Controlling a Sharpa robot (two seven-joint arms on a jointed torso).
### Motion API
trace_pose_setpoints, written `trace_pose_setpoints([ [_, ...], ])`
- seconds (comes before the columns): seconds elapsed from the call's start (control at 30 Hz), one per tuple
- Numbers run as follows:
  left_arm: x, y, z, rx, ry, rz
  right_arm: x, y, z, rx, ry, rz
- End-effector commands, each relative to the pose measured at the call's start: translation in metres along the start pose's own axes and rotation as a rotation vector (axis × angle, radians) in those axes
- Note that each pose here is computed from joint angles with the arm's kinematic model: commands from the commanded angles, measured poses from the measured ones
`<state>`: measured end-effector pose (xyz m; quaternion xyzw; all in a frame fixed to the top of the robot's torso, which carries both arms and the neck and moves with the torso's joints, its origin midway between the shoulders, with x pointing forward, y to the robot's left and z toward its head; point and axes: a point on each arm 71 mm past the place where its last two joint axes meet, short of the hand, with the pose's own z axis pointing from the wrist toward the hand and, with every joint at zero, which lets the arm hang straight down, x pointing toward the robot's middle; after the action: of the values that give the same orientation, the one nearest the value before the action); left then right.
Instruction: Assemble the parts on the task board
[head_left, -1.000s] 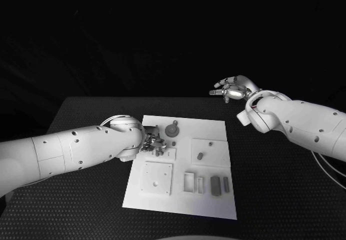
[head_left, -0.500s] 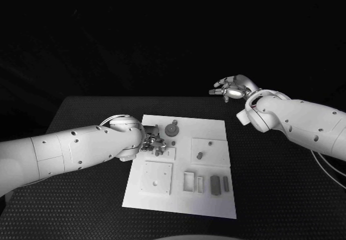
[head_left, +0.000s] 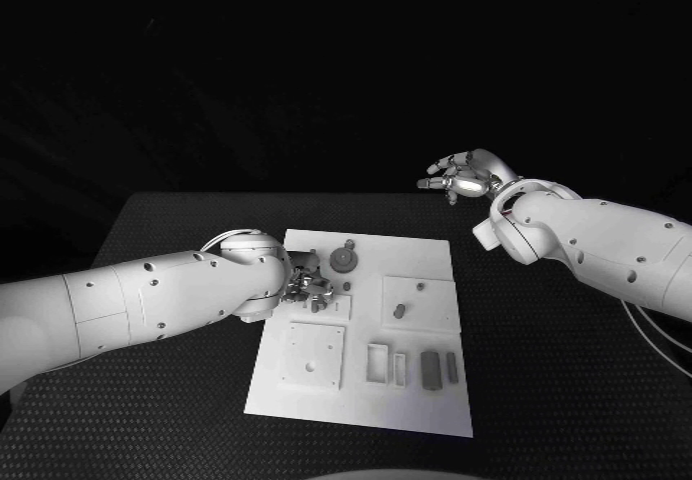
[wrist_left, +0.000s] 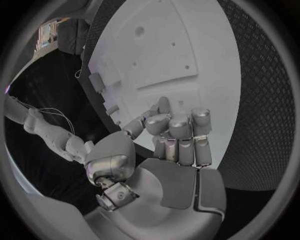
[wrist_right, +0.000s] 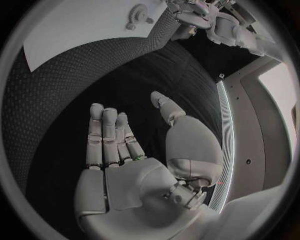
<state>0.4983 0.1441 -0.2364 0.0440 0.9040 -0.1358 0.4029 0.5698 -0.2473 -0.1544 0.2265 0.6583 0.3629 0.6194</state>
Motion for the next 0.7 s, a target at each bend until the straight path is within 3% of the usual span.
trace_pose_setpoints([
  [0.03, 0.0090, -0.0030, 0.0018, 0.004, 0.033, 0.023, 0.0011, 0.0007, 0.0000, -0.006, 0.013, 0.001],
  [0.7, 0.0075, 0.0015, 0.0023, -0.010, 0.026, 0.027, 0.0006, 0.0002, -0.0001, -0.005, 0.012, 0.001],
])
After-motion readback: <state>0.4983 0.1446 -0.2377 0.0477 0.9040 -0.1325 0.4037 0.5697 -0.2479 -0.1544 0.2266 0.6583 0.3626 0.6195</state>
